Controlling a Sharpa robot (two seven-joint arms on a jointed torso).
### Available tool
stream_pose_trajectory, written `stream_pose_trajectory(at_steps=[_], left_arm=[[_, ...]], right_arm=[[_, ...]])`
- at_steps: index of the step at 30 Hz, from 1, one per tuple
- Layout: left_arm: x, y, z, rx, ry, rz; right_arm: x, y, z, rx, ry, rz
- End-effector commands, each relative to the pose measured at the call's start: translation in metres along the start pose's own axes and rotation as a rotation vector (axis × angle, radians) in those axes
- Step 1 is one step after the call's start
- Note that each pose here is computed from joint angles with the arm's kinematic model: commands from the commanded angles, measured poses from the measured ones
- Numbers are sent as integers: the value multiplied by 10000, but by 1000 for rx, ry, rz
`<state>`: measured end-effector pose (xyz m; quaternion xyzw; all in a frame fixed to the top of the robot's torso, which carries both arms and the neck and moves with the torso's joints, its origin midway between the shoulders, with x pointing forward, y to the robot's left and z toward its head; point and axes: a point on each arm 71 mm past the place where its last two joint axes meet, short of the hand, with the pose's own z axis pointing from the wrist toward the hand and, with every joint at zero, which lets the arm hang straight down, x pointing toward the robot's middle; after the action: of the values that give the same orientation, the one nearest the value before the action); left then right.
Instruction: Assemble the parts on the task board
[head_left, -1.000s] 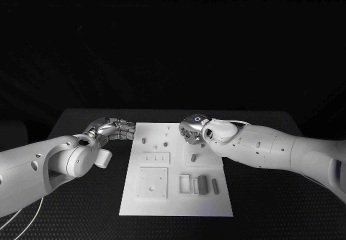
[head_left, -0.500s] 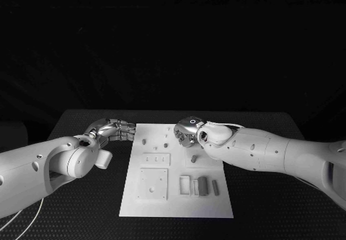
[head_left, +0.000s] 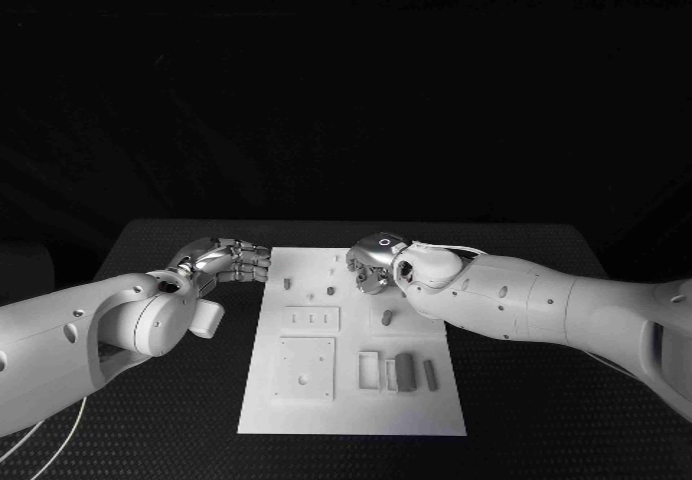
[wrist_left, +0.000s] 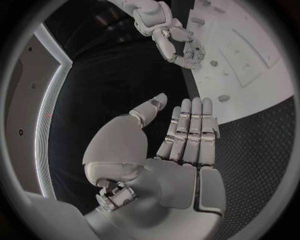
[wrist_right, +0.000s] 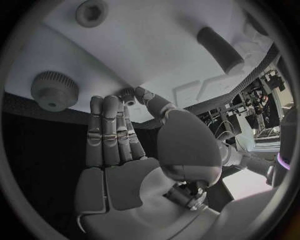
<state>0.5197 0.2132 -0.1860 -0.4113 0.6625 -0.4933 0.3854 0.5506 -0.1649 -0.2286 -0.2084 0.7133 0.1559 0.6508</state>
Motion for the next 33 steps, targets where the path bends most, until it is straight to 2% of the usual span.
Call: stream_pose_trajectory(at_steps=[1,20,33], left_arm=[[21,-15,2,9,17,1],[4,-9,-7,8,15,1],[10,-11,-3,9,16,1]], right_arm=[[56,-7,-25,9,37,0],[57,-49,-99,14,33,-16],[65,65,-70,-20,58,-3]])
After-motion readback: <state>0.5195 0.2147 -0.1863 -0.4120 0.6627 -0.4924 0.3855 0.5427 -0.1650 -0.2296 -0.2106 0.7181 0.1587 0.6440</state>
